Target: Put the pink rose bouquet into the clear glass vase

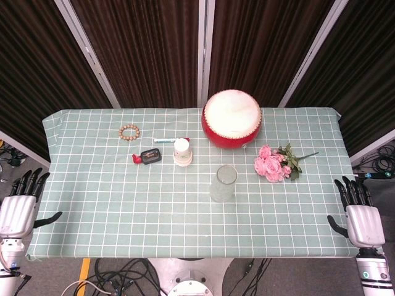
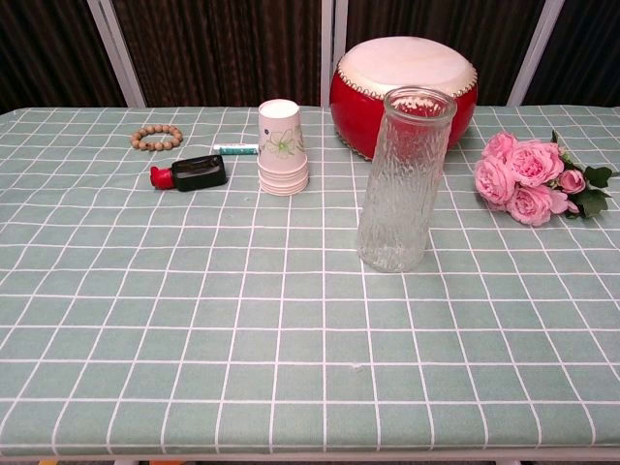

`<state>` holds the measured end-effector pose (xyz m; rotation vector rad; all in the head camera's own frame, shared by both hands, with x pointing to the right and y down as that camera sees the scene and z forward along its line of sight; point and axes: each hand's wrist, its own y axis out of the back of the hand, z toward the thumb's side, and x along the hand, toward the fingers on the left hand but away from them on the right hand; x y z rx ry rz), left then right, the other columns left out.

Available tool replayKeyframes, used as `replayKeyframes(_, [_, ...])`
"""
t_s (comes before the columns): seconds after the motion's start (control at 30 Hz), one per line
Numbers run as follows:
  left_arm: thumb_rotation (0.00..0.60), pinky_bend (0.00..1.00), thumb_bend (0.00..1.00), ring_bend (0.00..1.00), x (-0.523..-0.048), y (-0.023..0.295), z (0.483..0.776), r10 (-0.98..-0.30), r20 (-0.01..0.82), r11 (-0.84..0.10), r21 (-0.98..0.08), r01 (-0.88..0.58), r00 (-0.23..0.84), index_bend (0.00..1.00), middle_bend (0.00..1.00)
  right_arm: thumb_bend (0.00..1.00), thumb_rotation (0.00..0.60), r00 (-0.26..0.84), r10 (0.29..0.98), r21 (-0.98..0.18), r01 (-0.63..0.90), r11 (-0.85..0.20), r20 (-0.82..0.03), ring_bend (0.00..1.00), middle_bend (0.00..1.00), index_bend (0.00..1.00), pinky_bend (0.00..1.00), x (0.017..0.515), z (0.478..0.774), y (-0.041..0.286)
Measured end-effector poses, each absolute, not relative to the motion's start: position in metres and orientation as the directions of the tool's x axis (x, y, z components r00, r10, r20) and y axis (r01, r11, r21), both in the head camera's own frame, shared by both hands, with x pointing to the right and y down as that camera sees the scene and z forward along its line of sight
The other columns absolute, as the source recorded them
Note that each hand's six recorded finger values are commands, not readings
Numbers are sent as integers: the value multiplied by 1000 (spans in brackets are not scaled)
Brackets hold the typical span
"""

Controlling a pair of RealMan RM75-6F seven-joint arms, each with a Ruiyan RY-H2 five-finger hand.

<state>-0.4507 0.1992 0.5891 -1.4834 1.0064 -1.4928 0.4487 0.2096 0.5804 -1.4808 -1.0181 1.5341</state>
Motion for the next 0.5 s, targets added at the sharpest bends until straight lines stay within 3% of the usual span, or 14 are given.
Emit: replayKeyframes(0.5, [514, 173, 0, 0, -452, 200, 591, -928, 371, -371, -928, -16, 3, 101, 25, 171, 600, -70, 905, -906, -16, -422, -420, 0, 0, 0, 0, 455, 591, 205])
